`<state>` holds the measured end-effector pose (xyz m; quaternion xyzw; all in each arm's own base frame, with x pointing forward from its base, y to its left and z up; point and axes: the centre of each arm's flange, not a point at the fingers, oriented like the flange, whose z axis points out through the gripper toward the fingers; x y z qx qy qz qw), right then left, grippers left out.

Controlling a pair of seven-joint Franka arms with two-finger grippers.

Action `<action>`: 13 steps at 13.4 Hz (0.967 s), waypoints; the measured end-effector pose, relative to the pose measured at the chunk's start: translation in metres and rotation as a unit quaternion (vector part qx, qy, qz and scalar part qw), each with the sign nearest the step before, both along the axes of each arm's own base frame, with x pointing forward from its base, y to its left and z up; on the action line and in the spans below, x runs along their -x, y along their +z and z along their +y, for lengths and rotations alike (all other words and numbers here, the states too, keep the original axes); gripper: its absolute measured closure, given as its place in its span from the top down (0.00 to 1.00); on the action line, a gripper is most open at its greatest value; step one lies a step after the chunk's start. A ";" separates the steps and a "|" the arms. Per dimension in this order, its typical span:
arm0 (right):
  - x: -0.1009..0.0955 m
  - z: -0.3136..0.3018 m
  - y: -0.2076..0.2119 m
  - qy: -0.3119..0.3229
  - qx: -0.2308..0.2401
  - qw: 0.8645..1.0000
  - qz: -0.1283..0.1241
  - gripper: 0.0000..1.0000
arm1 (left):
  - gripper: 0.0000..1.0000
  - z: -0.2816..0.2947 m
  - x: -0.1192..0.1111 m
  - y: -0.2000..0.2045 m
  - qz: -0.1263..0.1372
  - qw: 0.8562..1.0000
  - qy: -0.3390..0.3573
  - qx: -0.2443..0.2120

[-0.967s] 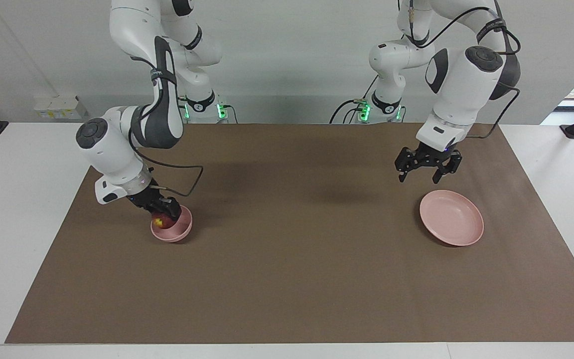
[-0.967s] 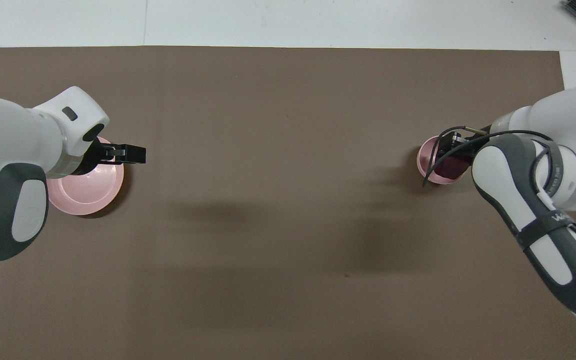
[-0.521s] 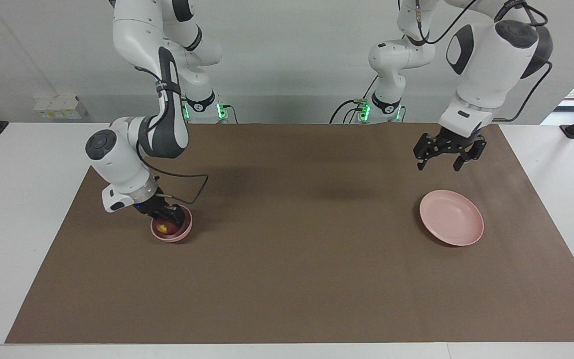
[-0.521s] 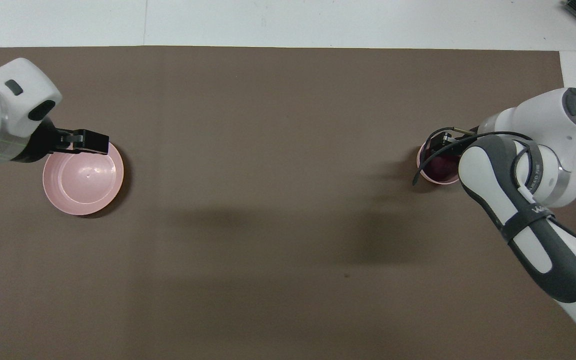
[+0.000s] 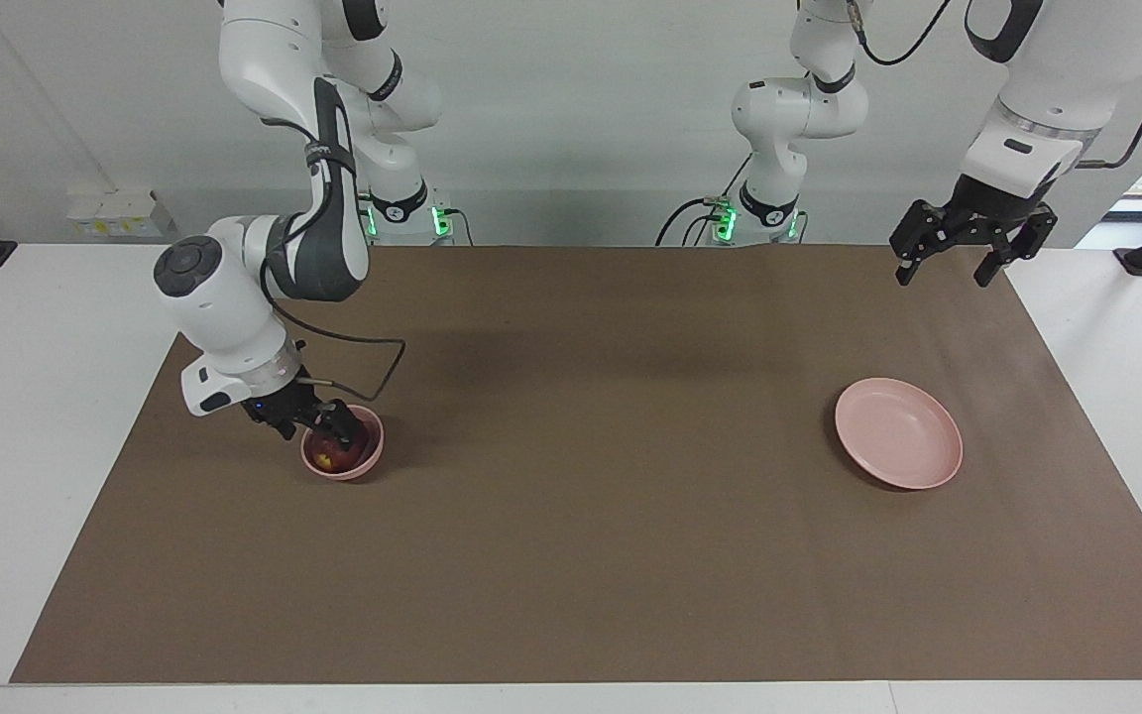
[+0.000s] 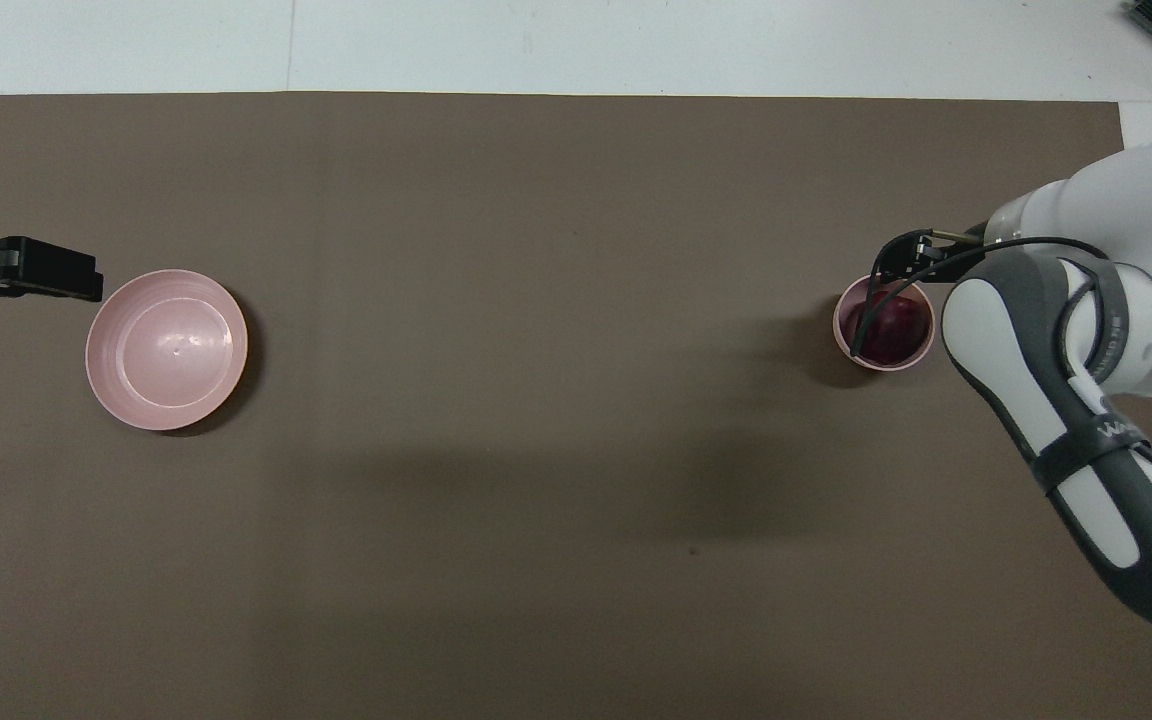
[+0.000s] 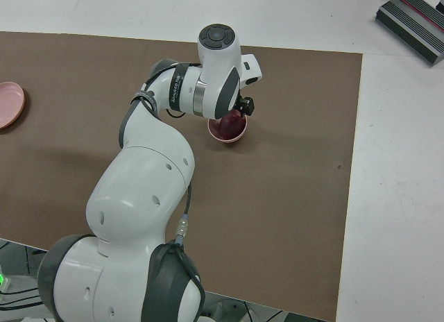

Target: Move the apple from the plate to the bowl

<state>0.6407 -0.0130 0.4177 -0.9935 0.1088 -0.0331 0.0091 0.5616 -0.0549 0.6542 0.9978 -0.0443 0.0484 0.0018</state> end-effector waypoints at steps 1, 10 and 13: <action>0.005 -0.002 0.025 0.008 0.016 1.000 -0.002 1.00 | 1.00 -0.001 0.000 0.000 0.000 1.000 -0.001 0.000; 0.109 0.005 0.222 0.022 0.015 0.999 0.039 1.00 | 1.00 0.032 -0.001 -0.002 0.007 1.000 0.029 -0.001; 0.123 0.011 0.249 0.028 0.013 0.998 0.060 1.00 | 1.00 0.032 -0.001 -0.002 0.008 1.000 0.029 -0.001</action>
